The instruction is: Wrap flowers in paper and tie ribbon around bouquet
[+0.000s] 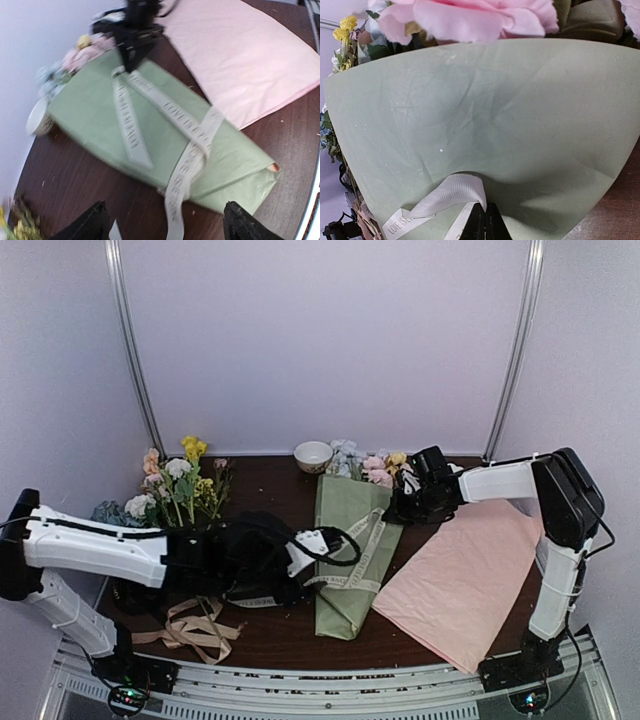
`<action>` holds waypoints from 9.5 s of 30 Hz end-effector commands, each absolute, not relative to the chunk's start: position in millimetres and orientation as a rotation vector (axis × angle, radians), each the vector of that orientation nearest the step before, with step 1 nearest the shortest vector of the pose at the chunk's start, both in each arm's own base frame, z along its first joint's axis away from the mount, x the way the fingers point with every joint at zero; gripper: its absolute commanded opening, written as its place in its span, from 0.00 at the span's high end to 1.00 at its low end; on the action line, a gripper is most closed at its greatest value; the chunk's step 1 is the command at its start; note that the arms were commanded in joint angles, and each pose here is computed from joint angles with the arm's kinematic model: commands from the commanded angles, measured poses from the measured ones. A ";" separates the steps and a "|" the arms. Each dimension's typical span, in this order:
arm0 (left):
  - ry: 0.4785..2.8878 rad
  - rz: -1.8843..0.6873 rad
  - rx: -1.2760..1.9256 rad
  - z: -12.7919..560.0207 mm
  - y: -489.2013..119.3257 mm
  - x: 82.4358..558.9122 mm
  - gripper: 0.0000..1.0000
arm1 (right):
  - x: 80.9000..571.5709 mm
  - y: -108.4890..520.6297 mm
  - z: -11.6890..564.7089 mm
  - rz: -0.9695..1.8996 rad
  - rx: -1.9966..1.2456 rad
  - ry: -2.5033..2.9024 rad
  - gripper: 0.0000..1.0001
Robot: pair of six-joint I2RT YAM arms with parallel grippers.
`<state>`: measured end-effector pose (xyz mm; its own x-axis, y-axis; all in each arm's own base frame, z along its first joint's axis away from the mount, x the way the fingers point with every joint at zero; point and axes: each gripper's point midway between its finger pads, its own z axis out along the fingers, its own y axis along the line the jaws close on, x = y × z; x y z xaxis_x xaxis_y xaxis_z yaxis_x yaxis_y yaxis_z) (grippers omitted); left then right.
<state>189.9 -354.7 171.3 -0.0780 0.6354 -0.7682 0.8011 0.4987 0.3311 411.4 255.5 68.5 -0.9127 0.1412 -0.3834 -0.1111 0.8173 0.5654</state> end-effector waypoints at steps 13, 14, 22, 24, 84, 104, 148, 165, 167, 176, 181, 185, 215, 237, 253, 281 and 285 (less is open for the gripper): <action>1.741 -0.641 1.841 93.6 -444.9 211.4 0.18 | 396.3 271.5 87.5 0.848 -0.079 2.567 1.00; 1.738 -0.661 1.854 93.1 -446.1 209.2 0.18 | 396.7 271.6 88.0 0.847 -0.079 2.566 1.00; 1.730 -0.657 1.912 82.0 -447.1 207.4 0.16 | 415.2 268.3 98.3 0.805 -0.032 2.528 1.00; 1.753 -0.559 1.880 77.3 -446.6 222.3 0.16 | 421.9 270.7 104.2 0.811 -0.017 2.513 1.00; 1.904 -0.492 1.328 82.8 -445.4 310.6 1.00 | 361.1 258.3 123.8 0.686 -0.255 2.571 0.55; 2.036 -0.669 1.184 62.9 -434.3 315.0 1.00 | 234.4 356.9 116.1 0.672 -0.669 2.213 0.55; 2.434 -0.341 1.360 19.2 -306.0 242.5 0.06 | 248.9 339.1 101.6 0.532 -0.667 2.317 1.00; 2.603 0.030 1.205 -34.6 -268.4 274.9 1.00 | 290.7 294.2 169.7 0.716 -0.445 2.213 1.00; 2.601 0.044 1.111 -25.9 -264.1 288.7 1.00 | 304.4 271.9 175.8 0.695 -0.375 2.205 1.00; 2.562 0.037 0.692 13.6 -222.5 332.3 1.00 | 346.2 133.3 171.2 0.643 0.117 2.185 1.00; 2.596 -0.065 0.336 11.1 -173.4 338.8 1.00 | 345.5 61.4 139.1 0.604 0.399 2.182 1.00; 2.593 -0.145 0.272 9.7 -167.7 331.6 1.00 | 334.8 19.0 104.4 0.581 0.584 2.193 1.00; 2.526 -0.196 0.612 33.8 -234.3 352.9 1.00 | 288.4 282.5 69.8 0.161 -1.289 2.490 0.02; 2.469 -0.206 0.635 58.3 -238.5 356.9 1.00 | 309.2 290.7 24.5 0.039 -1.370 2.490 0.85; 2.447 0.013 0.383 71.5 -199.0 412.7 1.00 | 285.8 182.0 41.8 0.100 -0.637 2.730 1.00; 2.567 -0.045 -0.137 14.7 -90.1 327.1 1.00 | 285.2 3.0 33.4 0.494 0.571 2.518 1.00; 2.570 -0.029 -0.159 12.6 -80.2 320.6 1.00 | 286.8 -10.8 41.2 0.450 0.613 2.478 1.00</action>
<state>324.3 -157.7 26.2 -0.8401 -0.0115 -0.5423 0.1333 0.9648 -0.2269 280.5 45.3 41.8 -0.8473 0.4016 -0.3476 0.1545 0.8125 0.5621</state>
